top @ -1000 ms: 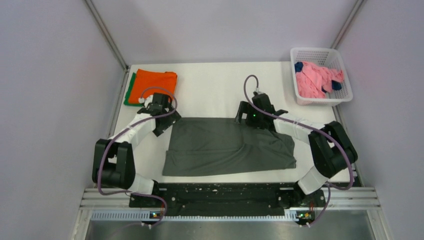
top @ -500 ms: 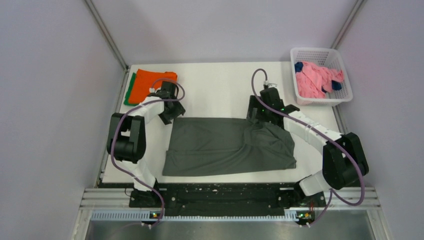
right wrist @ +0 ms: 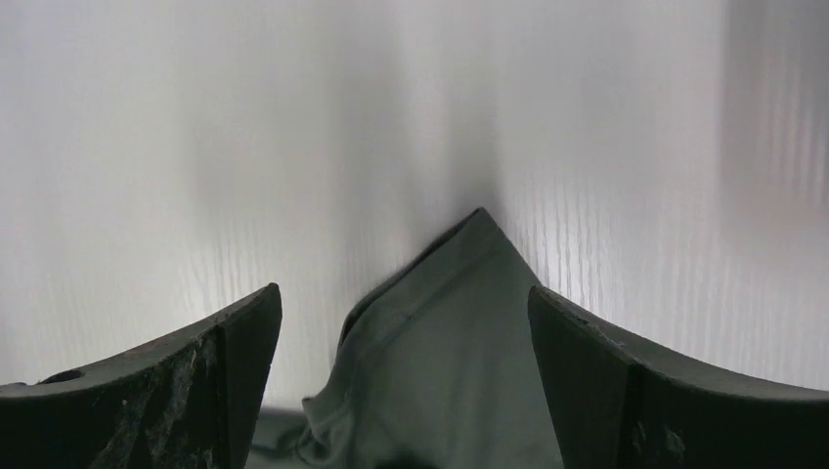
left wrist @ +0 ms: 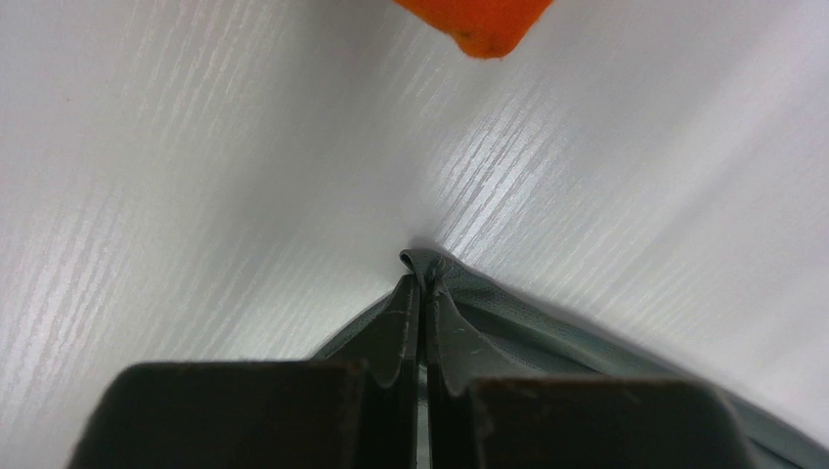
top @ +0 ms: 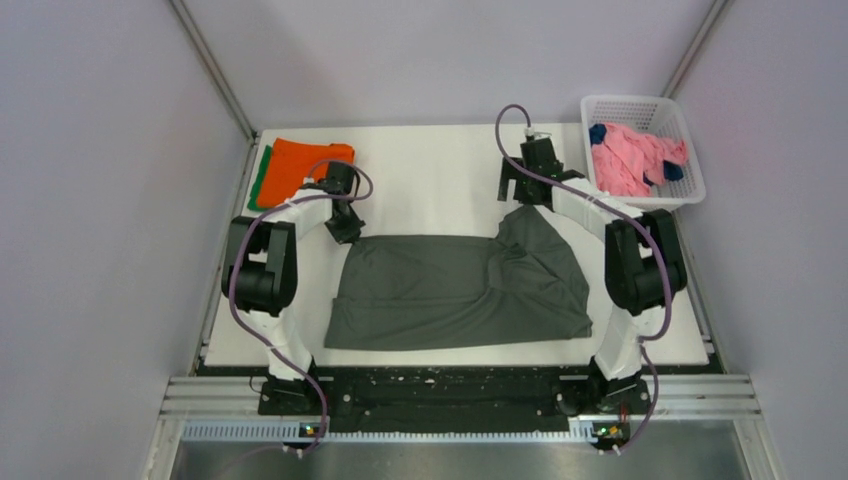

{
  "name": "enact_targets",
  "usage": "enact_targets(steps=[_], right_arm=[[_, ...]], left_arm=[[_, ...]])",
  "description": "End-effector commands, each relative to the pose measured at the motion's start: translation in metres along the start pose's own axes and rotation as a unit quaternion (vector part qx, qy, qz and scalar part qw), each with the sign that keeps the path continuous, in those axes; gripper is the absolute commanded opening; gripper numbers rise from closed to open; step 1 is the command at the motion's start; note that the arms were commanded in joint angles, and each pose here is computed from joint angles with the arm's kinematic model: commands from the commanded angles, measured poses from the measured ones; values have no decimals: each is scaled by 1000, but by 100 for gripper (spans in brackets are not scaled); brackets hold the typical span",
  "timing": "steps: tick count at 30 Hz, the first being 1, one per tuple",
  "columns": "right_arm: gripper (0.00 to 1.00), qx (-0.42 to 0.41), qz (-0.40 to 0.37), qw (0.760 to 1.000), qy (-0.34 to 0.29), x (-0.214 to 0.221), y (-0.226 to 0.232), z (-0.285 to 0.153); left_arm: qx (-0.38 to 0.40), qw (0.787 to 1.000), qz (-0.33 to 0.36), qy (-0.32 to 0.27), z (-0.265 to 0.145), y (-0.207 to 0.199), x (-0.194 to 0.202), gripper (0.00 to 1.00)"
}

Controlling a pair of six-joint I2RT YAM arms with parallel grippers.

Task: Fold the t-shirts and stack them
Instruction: Grab the side of the flattened tshirt furthest away from the robot with both arms

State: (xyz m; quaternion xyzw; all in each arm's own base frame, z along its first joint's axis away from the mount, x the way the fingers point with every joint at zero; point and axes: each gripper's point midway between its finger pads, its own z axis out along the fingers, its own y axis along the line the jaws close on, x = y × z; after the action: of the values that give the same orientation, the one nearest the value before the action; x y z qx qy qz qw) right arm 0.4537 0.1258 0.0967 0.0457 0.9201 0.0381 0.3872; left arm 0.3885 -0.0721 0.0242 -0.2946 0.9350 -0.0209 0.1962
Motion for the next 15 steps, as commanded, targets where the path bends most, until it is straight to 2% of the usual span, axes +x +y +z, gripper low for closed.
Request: enact_targets(steps=[1, 7, 15], right_arm=[[93, 28, -14, 999, -14, -23, -1, 28], [81, 46, -15, 998, 36, 1, -4, 54], [77, 104, -17, 993, 61, 31, -31, 50]], left_arm=[[1, 1000, 6, -3, -1, 0, -2, 0], [3, 1000, 2, -14, -9, 0, -7, 0], [3, 1000, 1, -17, -13, 2, -6, 0]])
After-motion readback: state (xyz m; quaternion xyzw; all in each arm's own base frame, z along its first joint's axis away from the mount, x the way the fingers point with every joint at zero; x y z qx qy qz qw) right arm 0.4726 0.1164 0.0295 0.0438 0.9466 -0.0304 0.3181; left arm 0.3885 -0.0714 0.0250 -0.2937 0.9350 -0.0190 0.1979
